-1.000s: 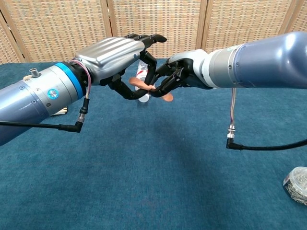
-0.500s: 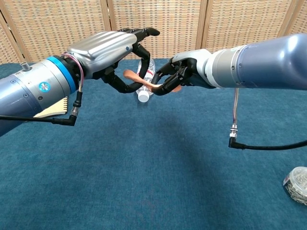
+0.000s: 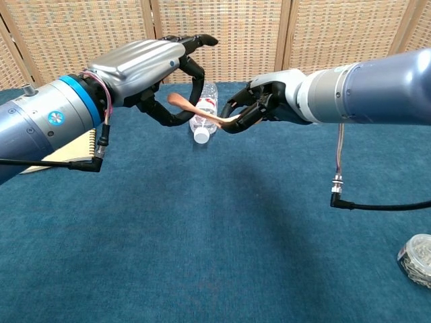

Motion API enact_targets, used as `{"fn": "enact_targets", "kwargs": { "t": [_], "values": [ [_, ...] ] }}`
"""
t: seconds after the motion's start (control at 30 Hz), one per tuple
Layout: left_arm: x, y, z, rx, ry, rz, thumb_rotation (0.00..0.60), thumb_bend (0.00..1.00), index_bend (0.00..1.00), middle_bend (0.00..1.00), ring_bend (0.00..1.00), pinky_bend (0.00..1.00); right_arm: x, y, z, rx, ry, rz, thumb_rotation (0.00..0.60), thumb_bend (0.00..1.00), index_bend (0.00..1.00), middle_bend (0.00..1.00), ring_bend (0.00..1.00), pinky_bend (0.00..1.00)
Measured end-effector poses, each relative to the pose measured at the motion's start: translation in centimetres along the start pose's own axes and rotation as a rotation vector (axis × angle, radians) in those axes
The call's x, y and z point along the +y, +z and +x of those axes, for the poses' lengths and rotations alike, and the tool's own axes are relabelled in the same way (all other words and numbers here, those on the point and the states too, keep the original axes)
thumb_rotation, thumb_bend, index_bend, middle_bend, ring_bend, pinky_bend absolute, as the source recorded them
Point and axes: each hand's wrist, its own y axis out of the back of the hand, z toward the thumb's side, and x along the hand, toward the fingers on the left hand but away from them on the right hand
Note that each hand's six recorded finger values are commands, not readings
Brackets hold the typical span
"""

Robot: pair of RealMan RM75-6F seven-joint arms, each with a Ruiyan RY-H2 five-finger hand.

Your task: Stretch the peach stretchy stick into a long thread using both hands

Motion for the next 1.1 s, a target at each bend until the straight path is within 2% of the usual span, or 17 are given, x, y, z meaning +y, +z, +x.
{"fn": "enact_targets", "kwargs": {
  "t": [0.37, 0.67, 0.87, 1.1],
  "values": [
    [1.9, -2.6, -0.7, 0.051, 0.035, 0.009, 0.600, 0.65, 0.80, 0.00, 0.00, 0.00, 1.9, -1.7, 0.5, -0.027, -0.032, -0.014, 0.600, 0.60, 0.84, 0.16, 0.00, 0.00],
    [3.8, -5.7, -1.6, 0.115, 0.068, 0.028, 0.600, 0.65, 0.80, 0.00, 0.00, 0.00, 3.1, -2.5, 1.1, -0.039, -0.051, -0.023, 0.600, 0.60, 0.84, 0.16, 0.00, 0.00],
    [5.3, -8.4, -2.7, 0.168, 0.092, 0.046, 0.600, 0.65, 0.80, 0.00, 0.00, 0.00, 3.8, -3.0, 1.5, -0.047, -0.064, -0.024, 0.600, 0.60, 0.84, 0.16, 0.00, 0.00],
    [7.7, -13.6, -5.1, 0.268, 0.114, 0.107, 0.600, 0.65, 0.80, 0.00, 0.00, 0.00, 5.2, -4.0, 2.1, -0.063, -0.090, -0.027, 0.600, 0.60, 0.84, 0.16, 0.00, 0.00]
  ]
}}
